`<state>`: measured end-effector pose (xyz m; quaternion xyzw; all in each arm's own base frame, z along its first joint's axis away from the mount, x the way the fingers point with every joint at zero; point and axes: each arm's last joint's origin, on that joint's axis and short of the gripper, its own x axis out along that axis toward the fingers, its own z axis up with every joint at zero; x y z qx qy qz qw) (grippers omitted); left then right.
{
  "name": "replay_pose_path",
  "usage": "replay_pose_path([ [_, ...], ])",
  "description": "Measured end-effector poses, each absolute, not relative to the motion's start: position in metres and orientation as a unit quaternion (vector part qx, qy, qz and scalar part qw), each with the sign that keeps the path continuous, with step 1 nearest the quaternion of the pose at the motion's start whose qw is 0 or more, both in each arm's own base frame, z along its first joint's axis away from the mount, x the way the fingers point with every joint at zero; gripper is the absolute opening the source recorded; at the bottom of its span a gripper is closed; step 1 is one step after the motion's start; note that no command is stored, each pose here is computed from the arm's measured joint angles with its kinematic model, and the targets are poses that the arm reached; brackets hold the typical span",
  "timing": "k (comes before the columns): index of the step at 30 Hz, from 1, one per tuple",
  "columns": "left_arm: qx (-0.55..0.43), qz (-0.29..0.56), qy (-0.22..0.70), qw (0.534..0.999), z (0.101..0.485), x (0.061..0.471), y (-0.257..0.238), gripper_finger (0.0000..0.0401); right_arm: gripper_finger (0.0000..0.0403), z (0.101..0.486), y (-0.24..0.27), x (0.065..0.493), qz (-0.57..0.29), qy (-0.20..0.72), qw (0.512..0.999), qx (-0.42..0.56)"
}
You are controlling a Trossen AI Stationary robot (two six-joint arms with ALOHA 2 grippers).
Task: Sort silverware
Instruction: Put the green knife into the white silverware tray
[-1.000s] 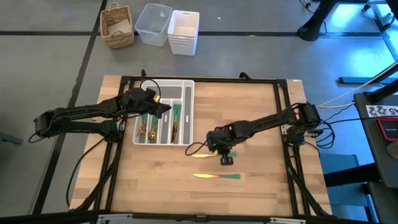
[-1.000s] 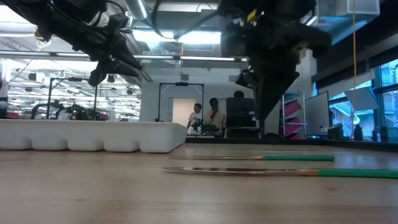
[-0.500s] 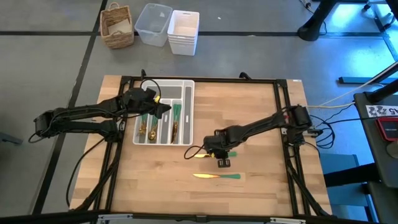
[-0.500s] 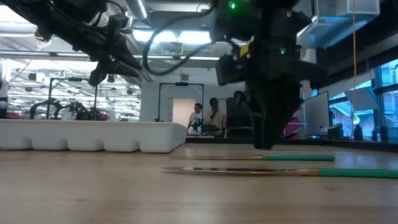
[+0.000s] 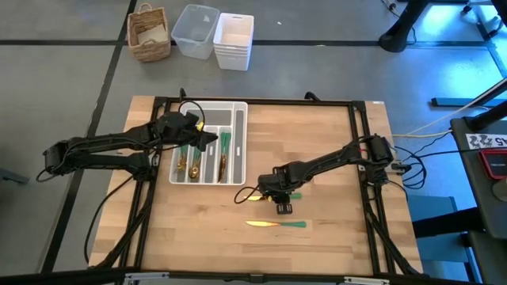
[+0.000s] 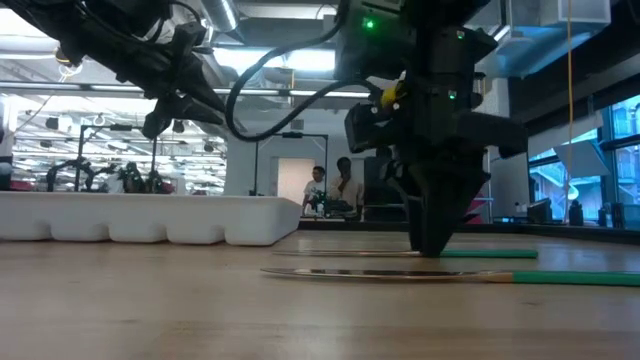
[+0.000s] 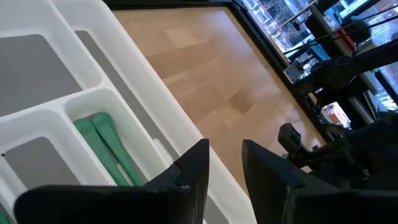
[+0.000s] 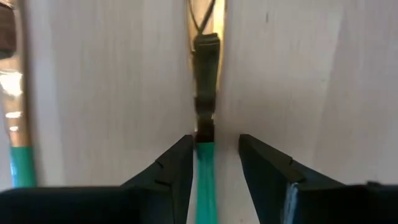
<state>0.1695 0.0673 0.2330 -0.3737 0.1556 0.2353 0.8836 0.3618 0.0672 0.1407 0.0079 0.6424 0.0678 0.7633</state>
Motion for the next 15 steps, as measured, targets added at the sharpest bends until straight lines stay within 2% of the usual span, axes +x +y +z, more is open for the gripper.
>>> replay_pose_path([
  [6, -0.375, 0.238, 0.165, 0.881, 0.2312, 0.1687, 0.0668, 0.0088, 0.0124, 0.1357, 0.0698, 0.3627, 0.068, 0.646, 0.76, 0.004],
  [15, -0.375, 0.238, 0.165, 0.881, 0.2313, 0.1687, 0.0668, 0.0088, 0.0021, 0.1345, 0.0716, 0.3629, 0.07, 0.645, 0.761, 0.004],
])
